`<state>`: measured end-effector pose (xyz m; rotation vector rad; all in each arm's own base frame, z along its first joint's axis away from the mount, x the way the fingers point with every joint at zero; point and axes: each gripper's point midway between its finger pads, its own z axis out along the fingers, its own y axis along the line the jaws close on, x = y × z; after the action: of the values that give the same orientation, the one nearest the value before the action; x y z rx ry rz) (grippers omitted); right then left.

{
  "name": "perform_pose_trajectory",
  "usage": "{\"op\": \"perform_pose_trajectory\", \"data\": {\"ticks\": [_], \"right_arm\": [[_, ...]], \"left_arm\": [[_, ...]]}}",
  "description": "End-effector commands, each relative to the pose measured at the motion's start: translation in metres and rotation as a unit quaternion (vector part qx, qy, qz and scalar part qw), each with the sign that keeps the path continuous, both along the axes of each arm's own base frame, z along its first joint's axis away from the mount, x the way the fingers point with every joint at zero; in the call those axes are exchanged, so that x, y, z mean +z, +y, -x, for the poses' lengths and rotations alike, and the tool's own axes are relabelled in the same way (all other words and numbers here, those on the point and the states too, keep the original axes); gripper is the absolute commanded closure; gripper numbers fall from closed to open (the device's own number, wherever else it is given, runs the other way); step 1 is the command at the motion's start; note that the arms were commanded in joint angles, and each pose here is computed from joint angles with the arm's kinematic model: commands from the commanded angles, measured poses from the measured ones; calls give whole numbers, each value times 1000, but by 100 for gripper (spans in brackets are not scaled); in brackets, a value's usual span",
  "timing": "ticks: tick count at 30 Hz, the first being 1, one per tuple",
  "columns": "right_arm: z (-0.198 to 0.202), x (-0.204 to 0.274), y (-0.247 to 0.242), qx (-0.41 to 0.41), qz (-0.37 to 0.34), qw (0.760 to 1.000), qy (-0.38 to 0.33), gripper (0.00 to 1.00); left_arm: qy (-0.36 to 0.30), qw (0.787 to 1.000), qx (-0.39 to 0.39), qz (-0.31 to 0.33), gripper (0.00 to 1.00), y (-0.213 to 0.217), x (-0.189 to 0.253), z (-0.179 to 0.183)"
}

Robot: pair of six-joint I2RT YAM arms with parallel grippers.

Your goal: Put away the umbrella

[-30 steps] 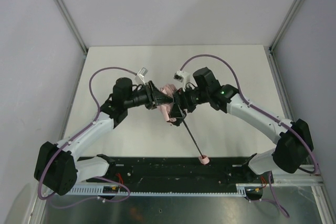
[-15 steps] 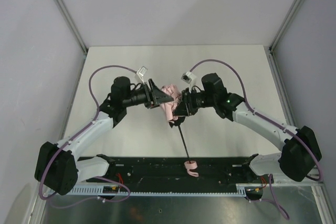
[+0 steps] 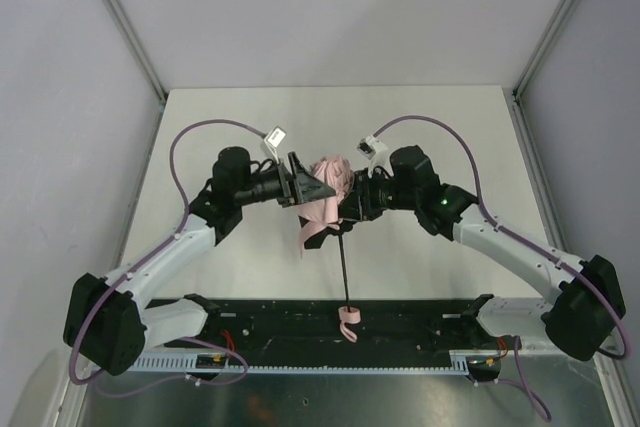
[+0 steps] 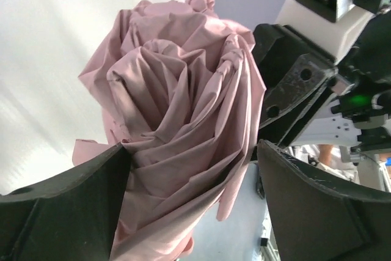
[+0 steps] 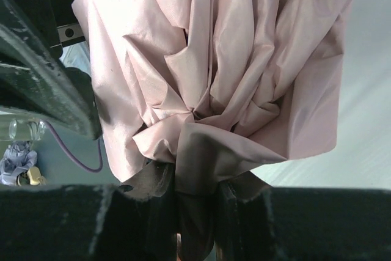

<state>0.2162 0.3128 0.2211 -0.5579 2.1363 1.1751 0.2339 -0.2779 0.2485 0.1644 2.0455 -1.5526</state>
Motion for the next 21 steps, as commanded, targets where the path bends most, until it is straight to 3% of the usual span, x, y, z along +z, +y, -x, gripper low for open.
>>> {"op": "perform_pose_trajectory", "data": {"ticks": [1, 9, 14, 18, 21], "right_arm": [[-11, 44, -7, -32, -28, 998, -56, 100], [-14, 47, -33, -33, 4, 997, -75, 100], [-20, 43, -42, -60, 33, 995, -74, 100], [-39, 29, -51, -130, 96, 984, -69, 100], [-51, 22, -54, -180, 144, 970, -73, 100]], "left_arm": [[-37, 998, 5, -46, 20, 8, -2, -4], [-29, 995, 25, -90, 58, 30, -22, -15], [-63, 987, 48, -138, 30, 42, -15, -29], [-121, 983, 36, -135, 17, 36, 23, -20], [-169, 976, 33, -135, 16, 22, 51, -6]]}}
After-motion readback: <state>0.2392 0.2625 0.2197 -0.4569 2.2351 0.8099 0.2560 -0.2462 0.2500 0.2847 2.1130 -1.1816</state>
